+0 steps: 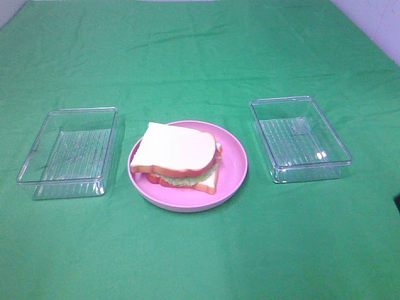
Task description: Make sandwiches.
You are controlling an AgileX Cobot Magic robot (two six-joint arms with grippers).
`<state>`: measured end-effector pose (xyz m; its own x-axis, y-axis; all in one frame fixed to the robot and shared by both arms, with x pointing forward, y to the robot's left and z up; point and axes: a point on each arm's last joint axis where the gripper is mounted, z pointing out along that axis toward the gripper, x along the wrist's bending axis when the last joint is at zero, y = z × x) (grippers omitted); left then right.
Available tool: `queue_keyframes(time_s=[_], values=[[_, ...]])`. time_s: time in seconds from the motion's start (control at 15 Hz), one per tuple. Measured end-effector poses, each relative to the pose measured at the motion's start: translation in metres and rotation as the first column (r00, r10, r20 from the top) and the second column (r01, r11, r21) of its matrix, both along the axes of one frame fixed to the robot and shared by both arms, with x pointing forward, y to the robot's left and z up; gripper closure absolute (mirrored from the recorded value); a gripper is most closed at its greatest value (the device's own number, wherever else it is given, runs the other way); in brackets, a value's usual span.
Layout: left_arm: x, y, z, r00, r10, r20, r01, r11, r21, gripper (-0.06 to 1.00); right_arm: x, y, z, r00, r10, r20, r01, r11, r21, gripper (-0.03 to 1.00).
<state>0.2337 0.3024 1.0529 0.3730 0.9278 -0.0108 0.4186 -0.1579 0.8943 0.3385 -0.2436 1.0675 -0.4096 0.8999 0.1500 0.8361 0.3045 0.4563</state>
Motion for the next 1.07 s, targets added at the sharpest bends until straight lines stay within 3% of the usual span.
queue_keyframes(time_s=[0.27,0.33,0.73,1.07], values=[[0.000,-0.001,0.000,1.000,-0.014,0.004,0.014,1.000,0.009,0.16,-0.062,-0.028,-0.021,0.996,0.013,0.090,-0.011,1.000,-0.020,0.22],[-0.001,-0.002,0.000,0.999,-0.032,0.005,0.032,0.999,0.011,0.16,-0.072,-0.033,-0.019,0.988,0.011,0.157,-0.012,1.000,0.005,0.22],[-0.001,-0.003,0.000,0.999,-0.051,0.007,0.051,0.999,0.013,0.16,-0.105,-0.048,-0.021,0.893,0.035,0.448,-0.058,0.998,0.037,0.22],[-0.001,-0.003,0.000,0.999,-0.052,0.006,0.052,0.999,0.012,0.16,-0.106,-0.048,-0.020,0.883,0.041,0.467,-0.065,0.997,0.035,0.22]])
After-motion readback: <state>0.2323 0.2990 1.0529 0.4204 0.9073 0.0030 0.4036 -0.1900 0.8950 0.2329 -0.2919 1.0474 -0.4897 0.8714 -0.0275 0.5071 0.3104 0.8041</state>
